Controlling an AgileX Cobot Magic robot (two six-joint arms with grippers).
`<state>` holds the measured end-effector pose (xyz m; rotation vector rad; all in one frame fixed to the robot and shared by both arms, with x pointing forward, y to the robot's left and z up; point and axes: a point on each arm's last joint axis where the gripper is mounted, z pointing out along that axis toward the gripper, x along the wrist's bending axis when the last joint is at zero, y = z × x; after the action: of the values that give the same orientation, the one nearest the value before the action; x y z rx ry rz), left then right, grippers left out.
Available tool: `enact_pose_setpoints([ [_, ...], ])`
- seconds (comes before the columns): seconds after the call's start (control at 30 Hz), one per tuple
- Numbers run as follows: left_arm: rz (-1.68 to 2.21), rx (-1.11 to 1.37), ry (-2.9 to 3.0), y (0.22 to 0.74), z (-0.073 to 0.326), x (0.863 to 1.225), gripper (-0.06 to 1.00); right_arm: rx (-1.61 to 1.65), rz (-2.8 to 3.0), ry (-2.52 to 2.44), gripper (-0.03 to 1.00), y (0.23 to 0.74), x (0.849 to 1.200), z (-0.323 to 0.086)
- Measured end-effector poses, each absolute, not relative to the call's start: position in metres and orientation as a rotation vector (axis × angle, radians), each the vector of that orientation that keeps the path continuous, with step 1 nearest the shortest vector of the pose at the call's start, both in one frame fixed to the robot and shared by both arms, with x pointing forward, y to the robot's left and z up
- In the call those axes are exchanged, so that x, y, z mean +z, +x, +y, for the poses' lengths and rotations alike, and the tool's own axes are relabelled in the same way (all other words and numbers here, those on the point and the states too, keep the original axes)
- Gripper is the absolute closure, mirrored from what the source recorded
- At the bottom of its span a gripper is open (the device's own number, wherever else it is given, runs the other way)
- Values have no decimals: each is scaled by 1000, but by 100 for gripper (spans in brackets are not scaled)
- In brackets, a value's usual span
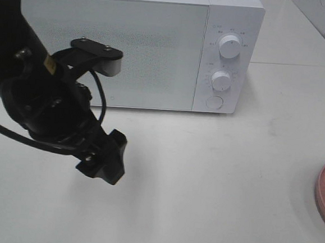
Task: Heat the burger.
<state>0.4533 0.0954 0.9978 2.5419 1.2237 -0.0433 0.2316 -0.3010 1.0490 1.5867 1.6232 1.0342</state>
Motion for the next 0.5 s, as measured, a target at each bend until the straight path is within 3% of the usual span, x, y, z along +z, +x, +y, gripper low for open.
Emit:
enact_pose_setpoints([
  [0.07, 1364, -60, 2549, 462, 123, 1003, -3, 1034, 1623, 1587, 22, 232, 1049, -301],
  [0.17, 1399, -57, 2542, 464, 132, 1006, -3, 1034, 1623, 1587, 22, 232, 1049, -301],
  [0.33, 1658, -5, 2396, 474, 197, 1034, -3, 1034, 1623, 1587, 22, 232, 1049, -301],
  [0.43, 1704, 7, 2361, 474, 208, 1039, -3, 1034, 1623, 1587, 22, 232, 1049, -301],
  [0.5, 1851, 58, 2248, 468, 247, 1056, -3, 1034, 1623, 1587, 22, 232, 1049, -301],
])
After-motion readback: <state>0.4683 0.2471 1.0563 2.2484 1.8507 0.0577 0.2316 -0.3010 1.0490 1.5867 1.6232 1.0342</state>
